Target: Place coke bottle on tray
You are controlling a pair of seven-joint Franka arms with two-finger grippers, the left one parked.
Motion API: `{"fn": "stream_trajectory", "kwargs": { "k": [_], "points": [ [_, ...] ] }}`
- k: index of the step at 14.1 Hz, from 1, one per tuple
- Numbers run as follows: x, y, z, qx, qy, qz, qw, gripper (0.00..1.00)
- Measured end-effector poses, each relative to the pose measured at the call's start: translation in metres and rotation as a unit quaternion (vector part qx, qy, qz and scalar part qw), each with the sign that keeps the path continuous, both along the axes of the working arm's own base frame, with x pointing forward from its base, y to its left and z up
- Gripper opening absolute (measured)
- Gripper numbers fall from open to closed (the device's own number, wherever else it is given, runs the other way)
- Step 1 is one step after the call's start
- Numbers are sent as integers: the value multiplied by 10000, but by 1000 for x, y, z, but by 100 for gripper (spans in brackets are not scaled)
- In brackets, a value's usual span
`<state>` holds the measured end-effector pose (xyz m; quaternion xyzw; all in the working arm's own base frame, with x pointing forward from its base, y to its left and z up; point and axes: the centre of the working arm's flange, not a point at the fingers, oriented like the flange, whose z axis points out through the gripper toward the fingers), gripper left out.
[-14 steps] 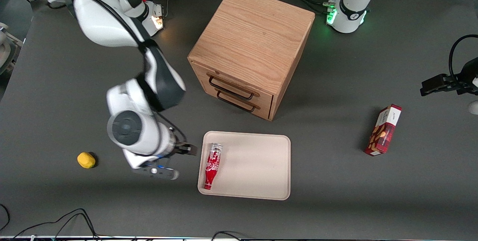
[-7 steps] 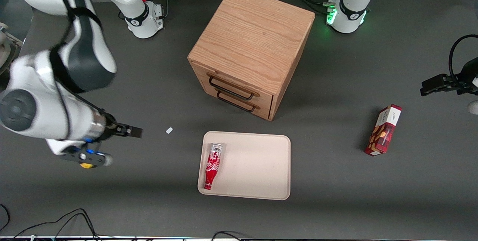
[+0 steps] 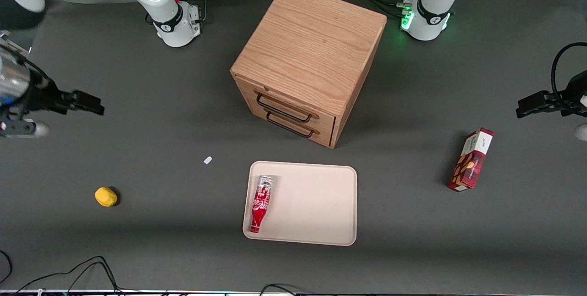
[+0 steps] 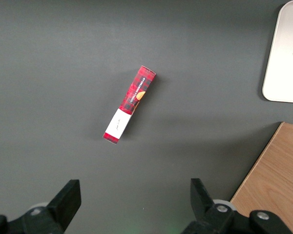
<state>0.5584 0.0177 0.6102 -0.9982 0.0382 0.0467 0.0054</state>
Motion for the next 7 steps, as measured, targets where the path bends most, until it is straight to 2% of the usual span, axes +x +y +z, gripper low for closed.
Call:
{"fn": "stream_trajectory", "kwargs": {
  "k": [3, 7],
  "points": [
    [-12, -2, 10, -1, -75, -21, 10000, 100],
    [-11, -2, 4, -7, -12, -47, 10000, 100]
  ]
}}
